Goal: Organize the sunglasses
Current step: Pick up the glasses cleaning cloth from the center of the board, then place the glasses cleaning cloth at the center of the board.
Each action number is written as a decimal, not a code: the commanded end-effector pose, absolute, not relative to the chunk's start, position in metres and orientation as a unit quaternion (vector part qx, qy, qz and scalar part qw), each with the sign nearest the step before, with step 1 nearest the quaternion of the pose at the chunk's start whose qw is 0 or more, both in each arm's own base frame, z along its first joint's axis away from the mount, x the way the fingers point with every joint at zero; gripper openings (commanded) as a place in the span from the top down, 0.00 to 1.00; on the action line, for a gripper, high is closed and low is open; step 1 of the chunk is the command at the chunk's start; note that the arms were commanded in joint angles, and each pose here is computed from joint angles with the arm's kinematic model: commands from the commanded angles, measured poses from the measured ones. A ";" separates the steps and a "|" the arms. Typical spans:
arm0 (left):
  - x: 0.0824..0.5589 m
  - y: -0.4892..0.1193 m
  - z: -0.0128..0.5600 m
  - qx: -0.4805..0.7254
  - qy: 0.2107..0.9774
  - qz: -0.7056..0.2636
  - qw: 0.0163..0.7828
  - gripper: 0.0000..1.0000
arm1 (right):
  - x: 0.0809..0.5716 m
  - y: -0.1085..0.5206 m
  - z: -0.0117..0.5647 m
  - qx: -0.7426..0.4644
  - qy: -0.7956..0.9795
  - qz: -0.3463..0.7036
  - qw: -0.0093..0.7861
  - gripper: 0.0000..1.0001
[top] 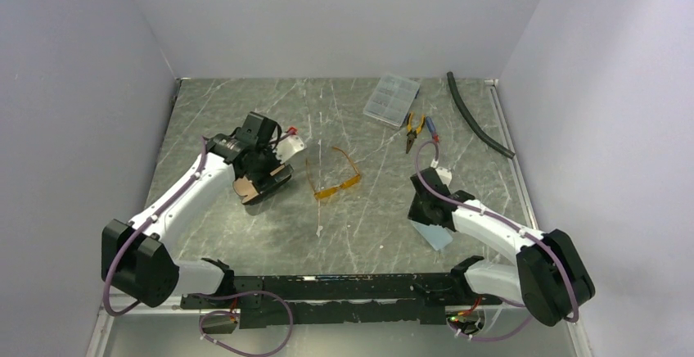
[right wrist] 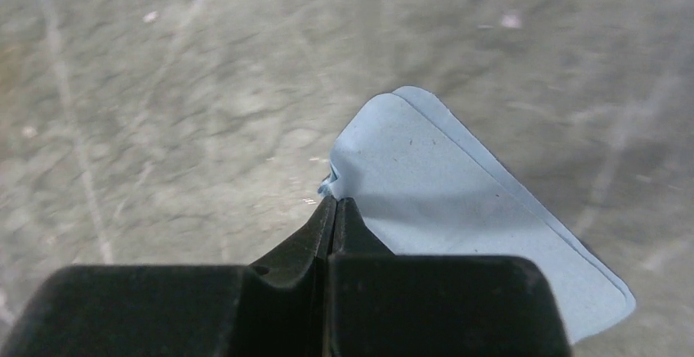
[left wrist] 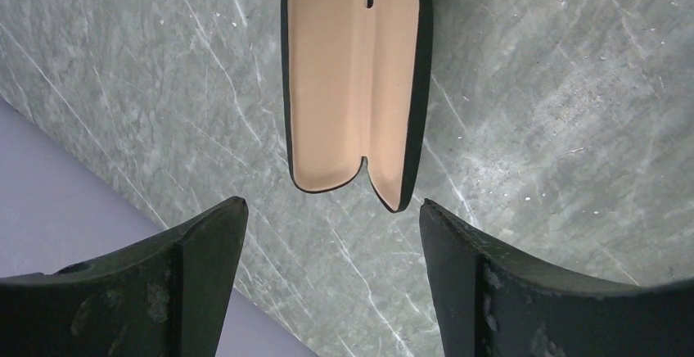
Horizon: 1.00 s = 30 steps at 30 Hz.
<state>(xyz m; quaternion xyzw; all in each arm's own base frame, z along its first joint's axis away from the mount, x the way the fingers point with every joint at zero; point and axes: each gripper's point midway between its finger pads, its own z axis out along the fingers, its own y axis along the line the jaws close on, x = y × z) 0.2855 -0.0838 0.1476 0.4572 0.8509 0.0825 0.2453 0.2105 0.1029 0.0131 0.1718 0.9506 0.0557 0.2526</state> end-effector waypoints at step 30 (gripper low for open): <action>0.188 -0.169 0.178 0.601 0.717 -0.225 0.272 0.14 | 0.099 0.327 0.113 -0.310 0.848 0.358 0.238 0.37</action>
